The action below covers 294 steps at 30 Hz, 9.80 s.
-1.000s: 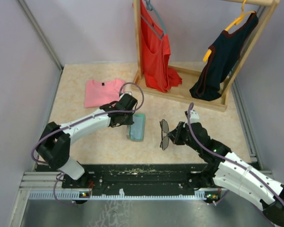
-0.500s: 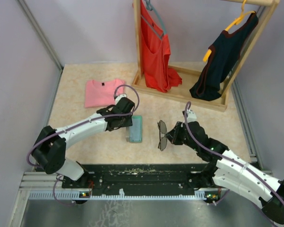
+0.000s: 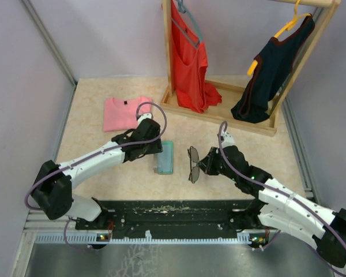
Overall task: Organize the sunglasses
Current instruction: Place the sunglasses case at the center of the board, then place the sunglasses in the sunglasses case.
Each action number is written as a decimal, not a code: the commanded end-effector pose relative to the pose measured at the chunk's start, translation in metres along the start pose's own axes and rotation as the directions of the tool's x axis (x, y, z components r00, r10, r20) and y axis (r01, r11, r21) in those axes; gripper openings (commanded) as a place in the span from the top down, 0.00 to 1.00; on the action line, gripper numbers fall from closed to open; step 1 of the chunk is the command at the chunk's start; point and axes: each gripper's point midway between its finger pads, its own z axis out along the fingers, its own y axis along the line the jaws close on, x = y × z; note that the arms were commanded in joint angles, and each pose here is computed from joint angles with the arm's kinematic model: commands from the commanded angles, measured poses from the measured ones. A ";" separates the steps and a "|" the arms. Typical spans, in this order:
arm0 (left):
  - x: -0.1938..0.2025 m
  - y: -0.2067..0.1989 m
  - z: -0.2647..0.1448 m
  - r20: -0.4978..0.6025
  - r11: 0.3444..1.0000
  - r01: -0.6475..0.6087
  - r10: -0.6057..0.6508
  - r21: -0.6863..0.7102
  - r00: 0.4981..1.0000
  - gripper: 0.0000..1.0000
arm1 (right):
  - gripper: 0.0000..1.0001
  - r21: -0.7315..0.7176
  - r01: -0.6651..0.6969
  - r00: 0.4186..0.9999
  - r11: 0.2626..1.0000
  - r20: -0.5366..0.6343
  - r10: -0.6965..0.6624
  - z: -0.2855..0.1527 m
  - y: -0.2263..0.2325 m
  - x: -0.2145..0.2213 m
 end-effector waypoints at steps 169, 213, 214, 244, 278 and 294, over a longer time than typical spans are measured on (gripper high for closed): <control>0.027 0.016 0.007 -0.030 0.988 -0.098 0.102 0.123 0.994 0.62 | 0.83 0.046 0.078 0.960 0.996 -0.272 -0.063 0.186 0.030 0.027; 0.027 0.009 0.009 -0.037 0.983 -0.098 0.105 0.155 0.994 0.68 | 0.77 0.171 0.211 0.912 0.962 -0.390 -0.131 0.193 -0.002 0.058; 0.027 0.008 0.008 -0.036 0.983 -0.097 0.104 0.157 0.994 0.68 | 0.77 0.177 0.218 0.910 0.960 -0.392 -0.135 0.193 -0.003 0.058; 0.028 0.009 0.008 -0.036 0.982 -0.098 0.105 0.159 0.994 0.69 | 0.75 0.272 0.388 0.850 0.881 -0.475 -0.228 0.189 -0.025 0.068; 0.031 0.012 0.006 -0.039 0.983 -0.099 0.106 0.153 0.994 0.69 | 0.72 0.194 0.389 0.880 0.901 -0.369 -0.300 0.183 0.020 0.037; 0.028 0.008 0.004 -0.041 0.980 -0.104 0.112 0.168 0.993 0.69 | 0.72 0.223 0.410 0.882 0.884 -0.344 -0.323 0.176 0.031 0.013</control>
